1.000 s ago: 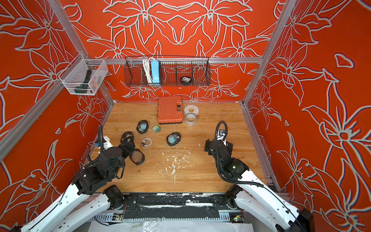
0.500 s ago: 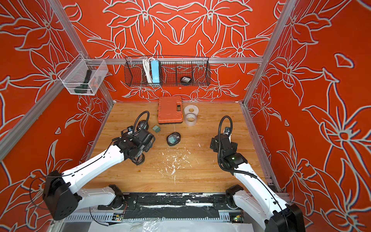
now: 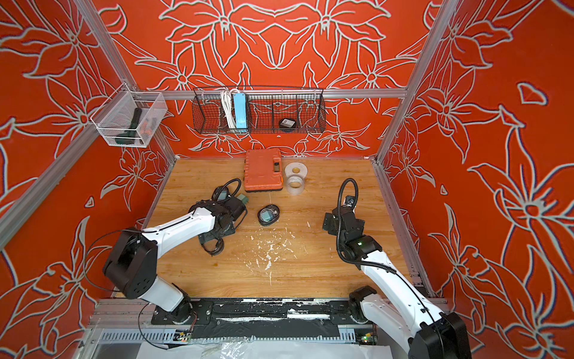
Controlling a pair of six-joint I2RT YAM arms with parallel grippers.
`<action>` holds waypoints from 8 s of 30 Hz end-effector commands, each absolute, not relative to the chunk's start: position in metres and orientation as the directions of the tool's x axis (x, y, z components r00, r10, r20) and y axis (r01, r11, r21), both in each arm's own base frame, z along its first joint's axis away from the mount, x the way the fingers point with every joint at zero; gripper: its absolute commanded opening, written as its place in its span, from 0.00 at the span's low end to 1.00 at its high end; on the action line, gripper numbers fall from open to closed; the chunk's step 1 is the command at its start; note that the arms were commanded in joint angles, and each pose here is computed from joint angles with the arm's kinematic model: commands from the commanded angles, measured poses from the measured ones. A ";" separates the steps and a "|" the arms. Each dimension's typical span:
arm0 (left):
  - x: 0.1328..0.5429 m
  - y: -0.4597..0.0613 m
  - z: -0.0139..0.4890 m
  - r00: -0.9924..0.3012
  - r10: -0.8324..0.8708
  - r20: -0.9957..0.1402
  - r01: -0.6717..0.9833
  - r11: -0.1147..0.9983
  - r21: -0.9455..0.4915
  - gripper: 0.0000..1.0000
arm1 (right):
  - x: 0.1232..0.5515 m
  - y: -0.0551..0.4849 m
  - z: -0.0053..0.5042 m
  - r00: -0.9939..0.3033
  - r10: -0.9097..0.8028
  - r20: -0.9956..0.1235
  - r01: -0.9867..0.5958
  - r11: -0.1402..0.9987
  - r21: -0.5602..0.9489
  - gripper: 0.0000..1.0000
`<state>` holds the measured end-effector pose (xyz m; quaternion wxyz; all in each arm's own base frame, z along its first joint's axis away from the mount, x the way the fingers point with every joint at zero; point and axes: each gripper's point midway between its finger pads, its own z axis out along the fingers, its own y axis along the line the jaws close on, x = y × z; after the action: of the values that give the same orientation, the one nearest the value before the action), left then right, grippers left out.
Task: Pack away charging kits
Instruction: Pick up the storage bag at the center of the board, then pick up the charging cable from the center of the board, then place the charging cable in the storage bag.
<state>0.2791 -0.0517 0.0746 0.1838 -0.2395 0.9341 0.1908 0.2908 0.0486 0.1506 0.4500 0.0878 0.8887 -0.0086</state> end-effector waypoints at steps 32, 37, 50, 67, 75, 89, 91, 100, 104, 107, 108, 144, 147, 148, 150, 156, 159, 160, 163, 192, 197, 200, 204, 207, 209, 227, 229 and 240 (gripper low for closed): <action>0.267 -0.032 0.062 -0.837 -0.370 -0.404 -0.528 0.740 0.416 0.06 | 0.293 0.055 0.152 -0.587 0.148 -0.796 0.131 0.988 0.087 0.97; 0.266 -0.030 0.079 -0.824 -0.364 -0.434 -0.534 0.753 0.383 0.00 | 0.292 0.090 0.159 -0.616 0.164 -0.770 -0.011 0.976 0.217 0.92; 0.273 -0.028 0.169 -0.771 -0.367 -0.520 -0.523 0.832 0.188 0.00 | 0.294 0.283 0.185 -0.680 -0.034 -0.732 -0.365 0.882 0.298 0.75; 0.287 0.054 0.222 -0.652 -0.401 -0.644 -0.598 0.794 0.111 0.00 | 0.346 0.479 0.125 -0.695 -0.359 -0.623 -0.529 0.842 0.105 0.64; 0.284 0.058 0.224 -0.633 -0.420 -0.650 -0.604 0.794 0.075 0.00 | 0.369 0.502 0.072 -0.718 -0.421 -0.555 -0.514 0.857 0.015 0.61; 0.283 0.055 0.224 -0.633 -0.420 -0.651 -0.592 0.804 0.057 0.00 | 0.363 0.499 0.018 -0.756 -0.440 -0.484 -0.504 0.864 0.001 0.46; 0.283 0.056 0.223 -0.634 -0.419 -0.650 -0.593 0.803 0.061 0.00 | 0.361 0.497 0.012 -0.761 -0.446 -0.471 -0.505 0.863 -0.003 0.44; 0.287 0.049 0.232 -0.618 -0.394 -0.680 -0.546 0.838 0.011 0.00 | 0.349 0.483 -0.012 -0.781 -0.465 -0.417 -0.491 0.870 -0.050 0.32; 0.287 0.048 0.236 -0.608 -0.387 -0.693 -0.537 0.844 0.000 0.00 | 0.347 0.480 -0.016 -0.789 -0.462 -0.405 -0.484 0.873 -0.053 0.19; 0.286 0.049 0.238 -0.599 -0.388 -0.700 -0.541 0.841 -0.004 0.00 | 0.346 0.478 -0.011 -0.794 -0.453 -0.405 -0.476 0.878 -0.050 0.09; 0.286 0.049 0.240 -0.595 -0.388 -0.704 -0.538 0.843 -0.010 0.00 | 0.347 0.478 -0.007 -0.794 -0.449 -0.411 -0.473 0.880 -0.048 0.07; 0.293 -0.178 0.179 -0.628 -0.167 -0.760 0.035 0.970 -0.242 0.00 | 0.256 0.249 0.178 -0.694 -0.104 -0.713 -0.282 0.950 0.135 0.00; 0.291 -0.188 0.175 -0.620 -0.156 -0.769 0.075 0.964 -0.256 0.00 | 0.256 0.265 0.174 -0.708 -0.121 -0.695 -0.316 0.935 0.160 0.00; 0.292 -0.193 0.173 -0.623 -0.150 -0.768 0.090 0.961 -0.261 0.00 | 0.256 0.272 0.173 -0.710 -0.123 -0.694 -0.328 0.929 0.171 0.00; 0.293 -0.199 0.167 -0.630 -0.130 -0.765 0.101 0.964 -0.246 0.00 | 0.258 0.282 0.170 -0.719 -0.126 -0.684 -0.341 0.921 0.189 0.00; 0.294 -0.210 0.158 -0.641 -0.104 -0.760 0.113 0.967 -0.227 0.00 | 0.260 0.311 0.169 -0.728 -0.153 -0.669 -0.383 0.899 0.211 0.00; 0.296 -0.215 0.156 -0.647 -0.095 -0.757 0.121 0.967 -0.225 0.00 | 0.261 0.322 0.163 -0.733 -0.160 -0.661 -0.393 0.893 0.220 0.00; 0.296 -0.215 0.155 -0.652 -0.091 -0.753 0.118 0.968 -0.220 0.00 | 0.262 0.324 0.161 -0.734 -0.160 -0.660 -0.394 0.892 0.221 0.00; 0.298 -0.216 0.154 -0.656 -0.084 -0.750 0.114 0.971 -0.209 0.00 | 0.265 0.330 0.153 -0.740 -0.161 -0.653 -0.383 0.899 0.212 0.00; 0.287 -0.238 0.165 -0.650 -0.104 -0.753 0.233 0.916 -0.328 0.00 | 0.275 0.343 0.109 -0.782 -0.159 -0.602 -0.333 0.924 0.187 0.00; 0.288 -0.233 0.167 -0.640 -0.111 -0.760 0.217 0.923 -0.317 0.00 | 0.277 0.342 0.109 -0.784 -0.156 -0.600 -0.320 0.931 0.176 0.00; 0.288 -0.230 0.169 -0.633 -0.120 -0.765 0.209 0.925 -0.318 0.00 | 0.279 0.339 0.106 -0.783 -0.156 -0.603 -0.309 0.938 0.159 0.00; 0.291 -0.222 0.167 -0.630 -0.131 -0.766 0.162 0.942 -0.294 0.00 | 0.280 0.340 0.104 -0.781 -0.150 -0.606 -0.305 0.939 0.162 0.00; 0.294 -0.212 0.162 -0.633 -0.131 -0.763 0.105 0.962 -0.252 0.00 | 0.279 0.341 0.109 -0.780 -0.151 -0.607 -0.310 0.936 0.166 0.00; 0.296 -0.205 0.159 -0.631 -0.136 -0.764 0.064 0.972 -0.226 0.00 | 0.279 0.339 0.110 -0.778 -0.149 -0.611 -0.307 0.938 0.162 0.00; 0.295 -0.207 0.165 -0.624 -0.144 -0.768 0.084 0.965 -0.249 0.00 | 0.284 0.348 0.096 -0.776 -0.191 -0.601 -0.308 0.946 0.096 0.23; 0.294 -0.206 0.166 -0.619 -0.147 -0.772 0.084 0.964 -0.251 0.00 | 0.283 0.349 0.098 -0.775 -0.191 -0.603 -0.312 0.944 0.102 0.30; 0.298 -0.179 0.162 -0.607 -0.173 -0.776 -0.054 0.983 -0.176 0.00 | 0.283 0.355 0.122 -0.748 -0.168 -0.642 -0.336 0.930 0.149 0.42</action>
<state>0.2941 -0.1915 0.1565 0.4301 -0.0373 0.8966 -0.0984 0.2827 0.3548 0.1032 0.3117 -0.1397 0.9319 0.1217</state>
